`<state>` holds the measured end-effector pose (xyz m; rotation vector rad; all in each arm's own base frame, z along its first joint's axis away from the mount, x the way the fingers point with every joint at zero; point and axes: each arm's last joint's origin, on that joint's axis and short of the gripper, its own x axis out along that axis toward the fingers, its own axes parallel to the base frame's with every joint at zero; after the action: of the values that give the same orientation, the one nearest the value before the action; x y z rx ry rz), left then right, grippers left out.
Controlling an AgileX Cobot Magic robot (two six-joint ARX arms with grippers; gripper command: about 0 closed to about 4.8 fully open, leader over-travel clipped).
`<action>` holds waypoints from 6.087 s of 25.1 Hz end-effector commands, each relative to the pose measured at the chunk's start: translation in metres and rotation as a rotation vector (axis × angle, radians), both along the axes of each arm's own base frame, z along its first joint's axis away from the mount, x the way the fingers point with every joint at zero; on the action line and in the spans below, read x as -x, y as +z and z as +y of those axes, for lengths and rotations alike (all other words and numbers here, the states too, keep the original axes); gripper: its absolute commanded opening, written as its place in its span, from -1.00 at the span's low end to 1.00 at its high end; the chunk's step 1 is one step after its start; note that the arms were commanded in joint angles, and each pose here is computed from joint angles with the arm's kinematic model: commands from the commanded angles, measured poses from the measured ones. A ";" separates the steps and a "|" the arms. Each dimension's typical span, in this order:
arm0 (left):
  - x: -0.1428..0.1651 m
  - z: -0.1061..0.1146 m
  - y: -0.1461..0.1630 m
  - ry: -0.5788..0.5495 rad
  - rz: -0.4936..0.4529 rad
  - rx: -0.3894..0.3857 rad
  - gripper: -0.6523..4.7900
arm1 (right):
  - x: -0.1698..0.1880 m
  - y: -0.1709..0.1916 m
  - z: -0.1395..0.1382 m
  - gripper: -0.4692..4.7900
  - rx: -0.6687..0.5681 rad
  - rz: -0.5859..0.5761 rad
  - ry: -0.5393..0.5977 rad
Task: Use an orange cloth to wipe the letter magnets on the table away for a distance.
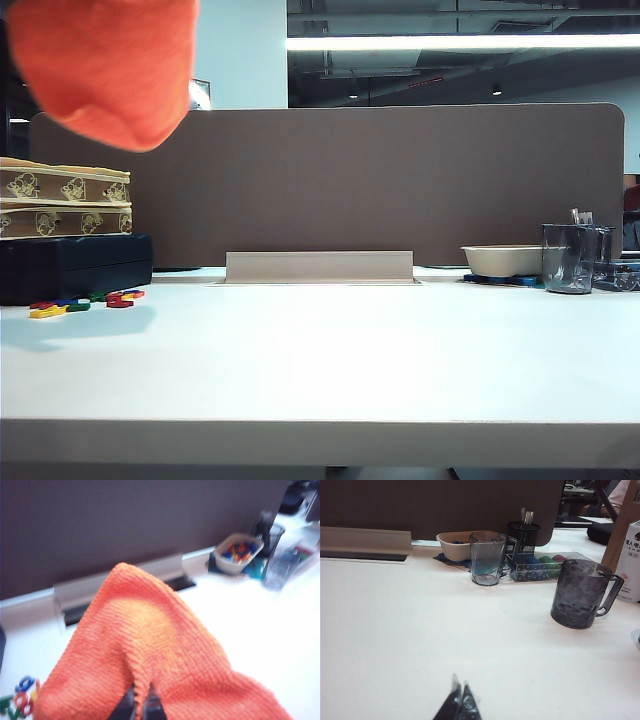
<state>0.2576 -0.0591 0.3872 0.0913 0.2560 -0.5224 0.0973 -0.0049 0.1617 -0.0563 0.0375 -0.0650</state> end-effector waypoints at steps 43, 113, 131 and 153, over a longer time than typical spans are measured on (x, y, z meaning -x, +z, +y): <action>0.004 -0.082 -0.152 -0.334 0.294 -0.079 -0.43 | 0.000 0.010 0.000 -0.82 0.000 -0.118 0.004; 0.179 0.025 -0.147 0.204 -0.134 -0.051 -0.43 | 0.002 0.019 0.000 -0.82 0.002 -0.151 0.004; 0.161 0.020 -0.199 0.341 -0.175 0.029 -0.43 | 0.003 0.025 0.003 -0.82 -0.068 -0.206 0.114; 0.158 0.019 -0.231 0.368 -0.154 0.026 -0.43 | 0.002 0.011 0.005 -0.82 -0.080 -0.068 0.183</action>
<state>0.0994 -0.0404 0.1531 0.0626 0.1272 -0.1553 0.0963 0.0004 0.1693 0.0241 -0.0037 0.1141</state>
